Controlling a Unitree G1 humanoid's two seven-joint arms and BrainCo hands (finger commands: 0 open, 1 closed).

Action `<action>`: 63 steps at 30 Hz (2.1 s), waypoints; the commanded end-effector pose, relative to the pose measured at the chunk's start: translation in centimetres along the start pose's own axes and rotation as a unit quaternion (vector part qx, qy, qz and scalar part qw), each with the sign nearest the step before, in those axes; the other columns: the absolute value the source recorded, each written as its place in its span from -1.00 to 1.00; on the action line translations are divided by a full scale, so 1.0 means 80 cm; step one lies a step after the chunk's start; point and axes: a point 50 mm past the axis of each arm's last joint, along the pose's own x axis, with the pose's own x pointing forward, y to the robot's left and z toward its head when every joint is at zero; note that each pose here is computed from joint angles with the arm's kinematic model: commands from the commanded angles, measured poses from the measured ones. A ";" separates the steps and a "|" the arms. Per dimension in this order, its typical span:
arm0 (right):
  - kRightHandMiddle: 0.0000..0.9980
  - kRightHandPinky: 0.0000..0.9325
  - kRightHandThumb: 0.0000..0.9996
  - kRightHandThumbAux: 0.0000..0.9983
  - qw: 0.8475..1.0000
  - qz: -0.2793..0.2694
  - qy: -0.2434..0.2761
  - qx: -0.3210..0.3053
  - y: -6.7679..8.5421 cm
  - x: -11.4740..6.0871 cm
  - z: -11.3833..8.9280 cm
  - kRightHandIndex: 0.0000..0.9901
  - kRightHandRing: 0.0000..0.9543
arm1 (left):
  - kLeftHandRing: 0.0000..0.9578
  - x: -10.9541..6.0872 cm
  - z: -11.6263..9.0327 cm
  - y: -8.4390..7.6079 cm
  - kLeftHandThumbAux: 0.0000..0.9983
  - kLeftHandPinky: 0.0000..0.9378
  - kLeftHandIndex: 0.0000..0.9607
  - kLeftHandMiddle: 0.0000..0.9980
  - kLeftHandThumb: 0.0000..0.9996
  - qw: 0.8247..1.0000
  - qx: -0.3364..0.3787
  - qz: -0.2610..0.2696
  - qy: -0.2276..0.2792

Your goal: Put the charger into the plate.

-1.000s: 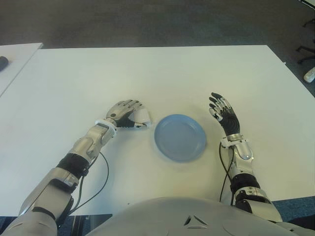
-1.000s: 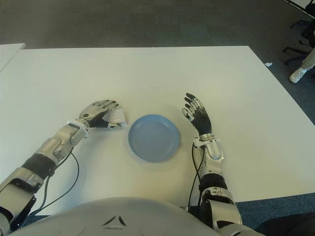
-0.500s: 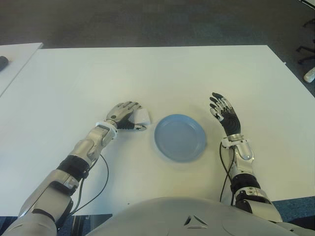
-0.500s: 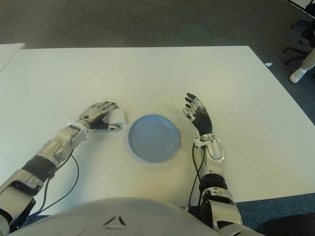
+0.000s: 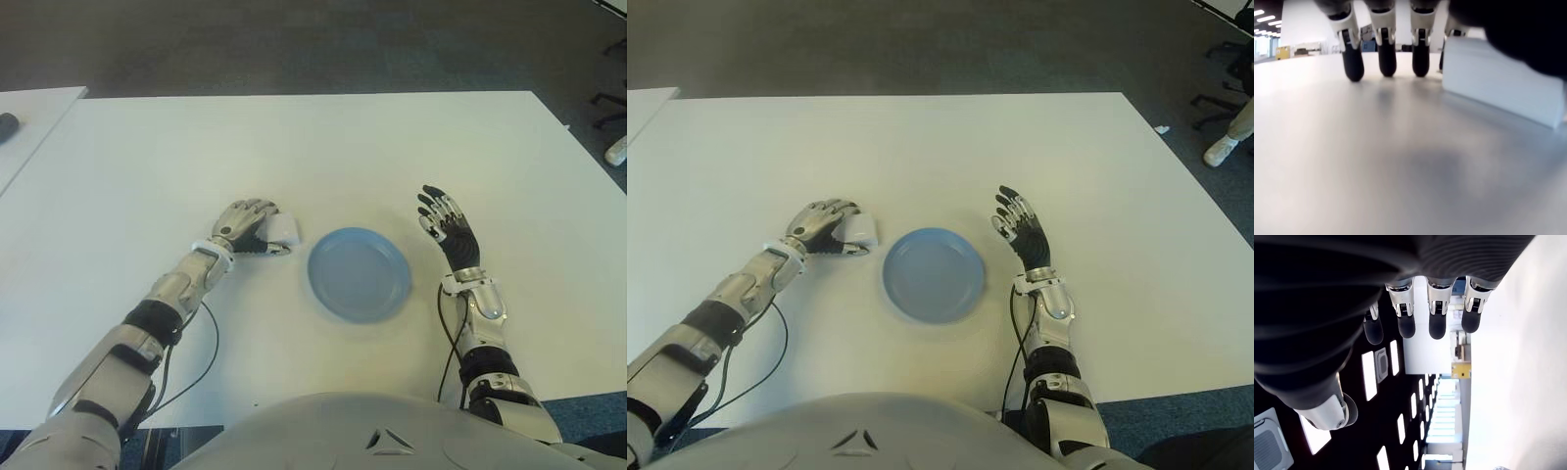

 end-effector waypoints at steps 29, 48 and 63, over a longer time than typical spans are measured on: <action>-0.80 -0.86 -0.50 0.33 0.993 -0.039 0.095 0.050 -0.003 -0.044 -0.046 -0.76 -0.83 | 0.50 0.000 -0.008 -0.033 0.37 0.56 -0.09 0.48 0.48 0.991 0.132 -0.036 -0.011; -0.80 -0.86 -0.50 0.33 0.993 -0.039 0.097 0.052 0.001 -0.042 -0.049 -0.76 -0.83 | 0.53 -0.007 -0.007 -0.003 0.37 0.55 -0.09 0.50 0.48 0.994 0.097 0.046 -0.012; -0.80 -0.86 -0.50 0.33 0.993 -0.038 0.097 0.051 0.003 -0.043 -0.049 -0.76 -0.83 | 0.54 -0.051 0.047 0.096 0.37 0.49 -0.09 0.51 0.47 0.975 0.126 0.171 -0.060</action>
